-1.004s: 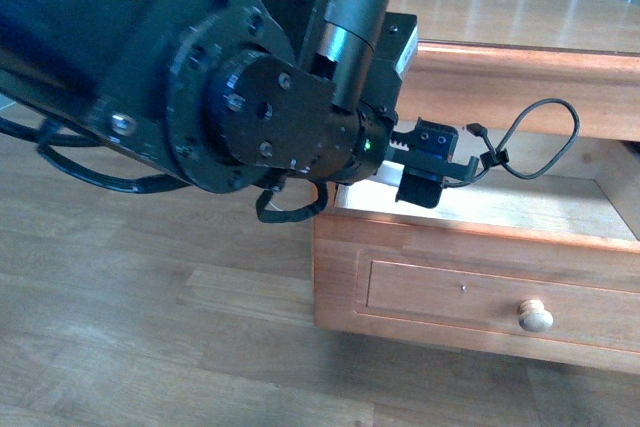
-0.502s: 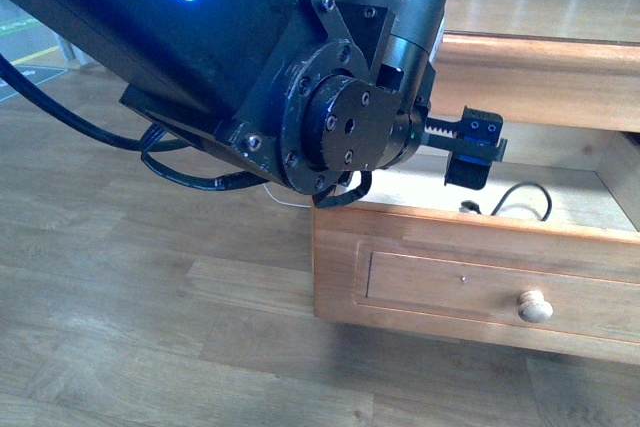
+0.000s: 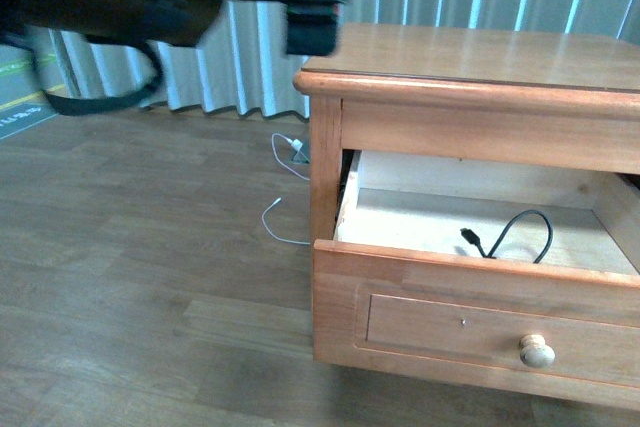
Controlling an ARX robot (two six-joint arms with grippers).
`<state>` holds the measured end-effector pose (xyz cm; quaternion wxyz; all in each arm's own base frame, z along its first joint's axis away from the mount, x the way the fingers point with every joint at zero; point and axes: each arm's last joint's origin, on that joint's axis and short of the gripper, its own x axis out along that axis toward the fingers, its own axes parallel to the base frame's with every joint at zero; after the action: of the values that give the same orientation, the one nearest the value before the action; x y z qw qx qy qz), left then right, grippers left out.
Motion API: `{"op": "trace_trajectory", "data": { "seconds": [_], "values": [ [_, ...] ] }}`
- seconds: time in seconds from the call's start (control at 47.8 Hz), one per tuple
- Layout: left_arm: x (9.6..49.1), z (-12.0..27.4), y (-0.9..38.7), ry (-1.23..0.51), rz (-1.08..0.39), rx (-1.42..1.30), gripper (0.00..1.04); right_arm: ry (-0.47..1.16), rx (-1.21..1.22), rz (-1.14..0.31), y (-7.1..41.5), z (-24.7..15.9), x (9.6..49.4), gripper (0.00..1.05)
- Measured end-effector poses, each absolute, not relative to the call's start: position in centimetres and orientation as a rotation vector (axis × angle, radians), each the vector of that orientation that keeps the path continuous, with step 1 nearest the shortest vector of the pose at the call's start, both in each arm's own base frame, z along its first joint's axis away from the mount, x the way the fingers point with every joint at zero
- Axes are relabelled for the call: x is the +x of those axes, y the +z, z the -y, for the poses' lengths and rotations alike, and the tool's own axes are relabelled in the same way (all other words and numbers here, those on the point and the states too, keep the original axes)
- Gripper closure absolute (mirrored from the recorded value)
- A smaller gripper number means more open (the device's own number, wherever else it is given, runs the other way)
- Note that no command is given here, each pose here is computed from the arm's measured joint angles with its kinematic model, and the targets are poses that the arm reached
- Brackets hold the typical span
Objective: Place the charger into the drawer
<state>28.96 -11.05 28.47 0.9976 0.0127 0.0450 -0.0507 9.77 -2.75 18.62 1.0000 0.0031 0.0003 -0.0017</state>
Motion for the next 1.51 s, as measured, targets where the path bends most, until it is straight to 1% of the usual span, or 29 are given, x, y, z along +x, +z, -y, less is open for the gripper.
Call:
{"op": "trace_trajectory", "data": {
  "seconds": [0.105, 0.125, 0.23, 0.335, 0.481, 0.732, 0.753, 0.815, 0.878, 1.087, 1.234, 1.296, 1.359, 1.505],
  "values": [
    [24.6, 9.0, 29.5, -0.09, -0.062, 0.014, 0.06, -0.003, 0.006, -0.001, 18.6, 2.7, 9.8, 0.08],
    [20.5, 7.1, 29.7, -0.04, -0.04, 0.006, 0.06, -0.003, 0.006, -0.001, 18.6, 2.7, 9.8, 0.08],
    [17.3, 5.6, 29.4, 0.02, -0.027, 0.002, 0.06, -0.003, 0.006, -0.001, 18.6, 2.7, 9.8, 0.08],
    [13.5, 4.2, 28.1, 0.082, -0.034, -0.007, 0.06, -0.003, 0.006, -0.001, 18.6, 2.7, 9.8, 0.08],
    [10.9, 3.0, 27.0, 0.129, -0.023, -0.044, 0.06, -0.003, 0.006, -0.001, 18.6, 2.7, 9.8, 0.08],
    [10.7, 2.9, 27.0, 0.123, -0.016, -0.055, 0.06, -0.003, 0.006, -0.001, 18.6, 2.7, 9.8, 0.08],
    [10.6, 2.9, 27.0, 0.103, -0.014, -0.048, 0.08, -0.003, 0.006, -0.001, 18.6, 2.7, 9.8, 0.08],
    [10.1, 2.7, 26.3, 0.023, -0.011, -0.034, 0.19, -0.003, 0.005, -0.001, 18.6, 2.7, 9.8, 0.08],
    [9.8, 2.4, 25.3, -0.019, -0.004, -0.022, 0.3, -0.004, 0.005, -0.001, 18.6, 2.7, 9.8, 0.08],
    [9.8, 1.5, 22.5, -0.011, -0.009, -0.01, 0.66, -0.003, 0.005, -0.001, 18.6, 2.7, 9.8, 0.08],
    [9.8, 0.9, 21.1, -0.037, -0.008, -0.007, 0.91, -0.003, 0.005, -0.001, 18.6, 2.7, 9.8, 0.08],
    [9.8, 0.3, 20.6, -0.023, -0.009, -0.007, 1.01, -0.003, 0.005, -0.001, 18.6, 2.7, 9.8, 0.08],
    [9.8, 0.0, 20.2, 0.005, -0.008, -0.008, 1.01, -0.003, 0.005, -0.001, 18.6, 2.7, 9.8, 0.08],
    [9.8, 0.0, 19.3, -0.003, -0.007, -0.007, 1.01, -0.003, 0.005, -0.001, 18.6, 2.7, 9.8, 0.08]
  ]
}}
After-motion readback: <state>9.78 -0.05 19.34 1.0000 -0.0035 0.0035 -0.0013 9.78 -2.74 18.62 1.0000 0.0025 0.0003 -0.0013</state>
